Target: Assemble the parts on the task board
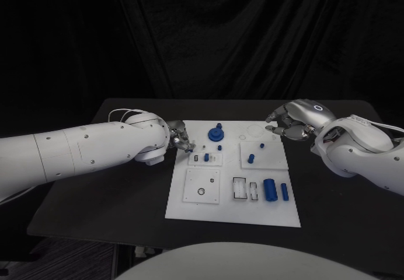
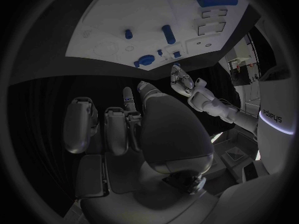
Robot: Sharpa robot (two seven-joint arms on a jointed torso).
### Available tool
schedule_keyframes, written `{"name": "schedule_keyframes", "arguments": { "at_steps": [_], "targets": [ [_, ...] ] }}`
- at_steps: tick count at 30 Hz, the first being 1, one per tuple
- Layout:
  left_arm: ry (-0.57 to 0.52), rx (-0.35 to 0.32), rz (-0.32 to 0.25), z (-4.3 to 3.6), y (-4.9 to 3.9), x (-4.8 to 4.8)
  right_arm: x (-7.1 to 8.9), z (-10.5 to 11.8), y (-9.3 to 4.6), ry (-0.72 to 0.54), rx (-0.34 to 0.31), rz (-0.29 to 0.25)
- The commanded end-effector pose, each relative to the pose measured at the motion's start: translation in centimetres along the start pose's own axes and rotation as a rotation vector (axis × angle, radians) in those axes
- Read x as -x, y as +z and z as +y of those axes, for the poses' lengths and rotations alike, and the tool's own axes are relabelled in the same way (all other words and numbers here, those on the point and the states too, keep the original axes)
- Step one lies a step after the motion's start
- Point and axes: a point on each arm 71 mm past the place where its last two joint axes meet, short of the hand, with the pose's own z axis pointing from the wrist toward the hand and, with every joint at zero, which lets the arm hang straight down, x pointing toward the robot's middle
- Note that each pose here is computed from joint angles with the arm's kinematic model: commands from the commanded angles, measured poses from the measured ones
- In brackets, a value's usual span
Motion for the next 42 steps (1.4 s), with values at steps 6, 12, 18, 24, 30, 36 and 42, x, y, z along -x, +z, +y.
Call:
{"name": "schedule_keyframes", "arguments": {
  "at_steps": [6,12,18,24,30,36,42],
  "targets": [
    [-0.015,-0.036,-0.054,-0.53,0.06,-0.25,0.0,-0.1,-0.1,0.007,-0.016,-0.001],
    [-0.002,-0.044,-0.075,-0.3,0.2,-0.86,-0.1,-0.1,-0.1,0.007,-0.016,0.001],
    [0.001,-0.043,-0.065,-0.15,0.4,-1.78,-0.1,-0.1,0.0,0.007,-0.016,0.003],
    [0.001,-0.042,-0.053,-0.01,0.44,-2.41,-0.1,-0.2,-0.1,0.006,-0.019,0.006],
    [0.001,-0.041,-0.046,0.07,0.42,-2.69,-0.1,-0.3,-0.1,0.005,-0.025,0.01],
    [0.008,-0.038,-0.033,0.14,0.46,-2.83,-0.2,-0.2,0.0,0.005,-0.025,0.013],
    [0.012,-0.038,-0.021,0.15,0.39,-3.04,-0.2,-0.3,0.0,0.004,-0.028,0.017]
  ]
}}
